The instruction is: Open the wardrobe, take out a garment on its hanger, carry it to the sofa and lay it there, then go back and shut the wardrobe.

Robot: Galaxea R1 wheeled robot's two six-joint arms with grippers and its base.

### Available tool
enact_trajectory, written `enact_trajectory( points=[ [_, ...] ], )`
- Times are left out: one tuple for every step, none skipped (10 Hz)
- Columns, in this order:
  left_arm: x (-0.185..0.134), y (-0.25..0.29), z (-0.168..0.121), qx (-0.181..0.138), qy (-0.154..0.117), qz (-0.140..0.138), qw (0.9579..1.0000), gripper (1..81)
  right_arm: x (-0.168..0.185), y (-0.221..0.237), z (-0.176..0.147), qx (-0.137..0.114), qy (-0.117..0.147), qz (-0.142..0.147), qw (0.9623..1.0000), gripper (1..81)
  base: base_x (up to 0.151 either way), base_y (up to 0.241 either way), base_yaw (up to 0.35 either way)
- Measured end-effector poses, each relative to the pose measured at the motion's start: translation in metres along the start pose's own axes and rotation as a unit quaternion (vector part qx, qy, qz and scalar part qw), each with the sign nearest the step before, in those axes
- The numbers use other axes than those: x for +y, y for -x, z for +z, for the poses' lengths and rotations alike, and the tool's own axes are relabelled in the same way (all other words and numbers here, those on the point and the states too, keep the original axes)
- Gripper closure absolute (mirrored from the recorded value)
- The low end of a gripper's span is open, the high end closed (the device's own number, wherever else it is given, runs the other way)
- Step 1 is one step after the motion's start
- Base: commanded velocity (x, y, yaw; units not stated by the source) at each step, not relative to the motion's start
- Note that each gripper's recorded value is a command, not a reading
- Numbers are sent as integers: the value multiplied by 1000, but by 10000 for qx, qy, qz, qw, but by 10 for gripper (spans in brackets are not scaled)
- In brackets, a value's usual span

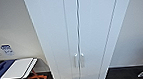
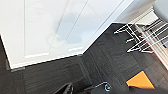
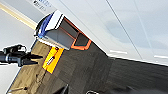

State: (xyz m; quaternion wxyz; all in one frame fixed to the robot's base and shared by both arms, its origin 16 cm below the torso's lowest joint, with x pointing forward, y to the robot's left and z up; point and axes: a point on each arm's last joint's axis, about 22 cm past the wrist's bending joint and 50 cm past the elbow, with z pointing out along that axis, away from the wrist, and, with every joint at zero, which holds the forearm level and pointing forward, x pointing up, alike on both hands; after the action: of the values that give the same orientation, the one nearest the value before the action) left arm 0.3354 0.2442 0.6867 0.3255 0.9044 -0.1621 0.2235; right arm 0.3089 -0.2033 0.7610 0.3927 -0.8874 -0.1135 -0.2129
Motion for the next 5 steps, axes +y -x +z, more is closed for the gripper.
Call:
enact_trajectory(
  points=[
    [1, -27, 0, 74, 30, 77, 9999, 10, -1, -26, -1, 74, 23, -78, 9999, 10, 0, 0, 0],
    [-1, -52, -2, 135, 31, 127, 9998, 10, -3, -51, -1, 170, 29, -168, 9997, 10, 0, 0, 0],
    [-2, -78, -4, 198, 22, 192, 9996, 10, -8, -78, -1, 275, 21, -247, 9993, 10, 0, 0, 0],
    [-5, -103, -4, 271, 5, 217, 9994, 10, -13, -104, -1, 385, 6, -344, 9987, 10, 0, 0, 0],
    [-7, -125, -5, 315, -15, 236, 9992, 10, -18, -127, -2, 436, 26, -425, 9981, 10, 0, 0, 0]
  ],
)
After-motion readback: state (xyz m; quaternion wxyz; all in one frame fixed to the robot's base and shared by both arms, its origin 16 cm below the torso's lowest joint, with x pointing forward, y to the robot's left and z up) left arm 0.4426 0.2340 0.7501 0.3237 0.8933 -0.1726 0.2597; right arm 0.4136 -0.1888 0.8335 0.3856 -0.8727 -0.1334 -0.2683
